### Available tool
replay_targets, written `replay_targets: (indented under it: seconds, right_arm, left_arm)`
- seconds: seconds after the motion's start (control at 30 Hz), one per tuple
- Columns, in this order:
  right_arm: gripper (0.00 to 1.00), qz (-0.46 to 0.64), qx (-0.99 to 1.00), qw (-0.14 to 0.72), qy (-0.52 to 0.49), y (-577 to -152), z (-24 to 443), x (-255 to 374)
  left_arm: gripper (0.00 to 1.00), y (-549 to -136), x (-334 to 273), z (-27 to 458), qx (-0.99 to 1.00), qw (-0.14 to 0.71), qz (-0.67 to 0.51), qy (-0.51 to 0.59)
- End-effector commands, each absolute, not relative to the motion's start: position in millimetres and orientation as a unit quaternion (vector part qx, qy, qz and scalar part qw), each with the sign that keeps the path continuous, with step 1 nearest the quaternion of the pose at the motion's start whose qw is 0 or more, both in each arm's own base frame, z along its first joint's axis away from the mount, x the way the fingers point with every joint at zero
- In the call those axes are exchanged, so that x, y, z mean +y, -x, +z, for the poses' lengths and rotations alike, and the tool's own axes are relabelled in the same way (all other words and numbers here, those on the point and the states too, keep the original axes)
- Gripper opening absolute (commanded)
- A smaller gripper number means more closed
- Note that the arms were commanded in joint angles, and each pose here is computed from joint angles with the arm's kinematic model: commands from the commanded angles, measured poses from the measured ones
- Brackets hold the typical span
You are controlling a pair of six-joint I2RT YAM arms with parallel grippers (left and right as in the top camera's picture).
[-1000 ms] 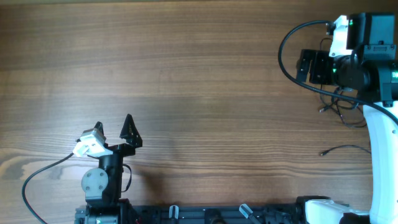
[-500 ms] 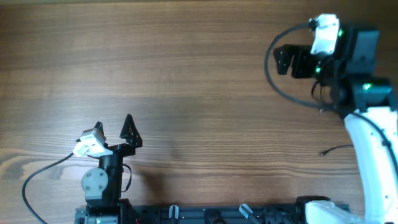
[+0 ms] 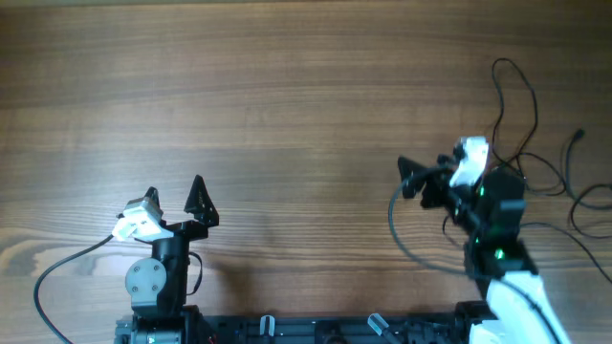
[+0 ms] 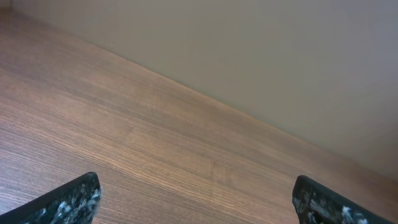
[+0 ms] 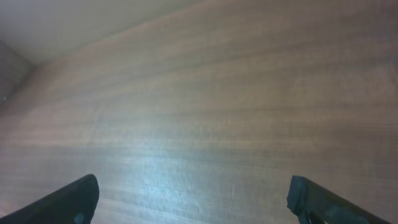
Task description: Untangle cables
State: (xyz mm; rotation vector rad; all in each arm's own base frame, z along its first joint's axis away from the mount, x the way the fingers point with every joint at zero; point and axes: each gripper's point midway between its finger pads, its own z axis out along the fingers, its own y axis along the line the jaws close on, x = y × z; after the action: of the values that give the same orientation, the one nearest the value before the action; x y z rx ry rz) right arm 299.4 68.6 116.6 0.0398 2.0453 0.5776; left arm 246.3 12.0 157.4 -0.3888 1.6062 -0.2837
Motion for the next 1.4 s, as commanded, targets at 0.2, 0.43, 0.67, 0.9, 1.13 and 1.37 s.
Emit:
replay_targets:
  seconds: [0.2,0.43,0.67,0.9,1.13,1.37]
  right_arm:
    - [1.0,0.227,0.809,0.541,-0.025,-258.8,97.7,60.5]
    - [1.0,0.14,0.796,0.582,-0.086,-254.0,108.1,23.0]
    - [1.0,0.074,0.741,0.668,0.004,-250.8,152.5,21.5]
    - [1.0,0.014,0.705,0.708,0.043,-246.1,175.7,15.1]
    - [1.0,-0.001,0.705,0.708,0.044,-246.4,175.3,11.9]
    - [1.0,0.002,0.705,0.708,0.047,-246.3,175.3,13.6]
  left_arm:
    - [1.0,-245.7,14.3,157.7,0.711,0.671,-0.119,0.171]
    - [1.0,-245.7,14.3,157.7,0.711,0.671,-0.119,0.171]
    - [1.0,-245.7,14.3,157.7,0.711,0.671,-0.119,0.171]
    - [1.0,-245.7,14.4,157.7,0.711,0.671,-0.119,0.171]
    - [1.0,-245.7,14.3,157.7,0.711,0.671,-0.119,0.171]
    - [1.0,-245.7,14.3,157.7,0.711,0.671,-0.119,0.171]
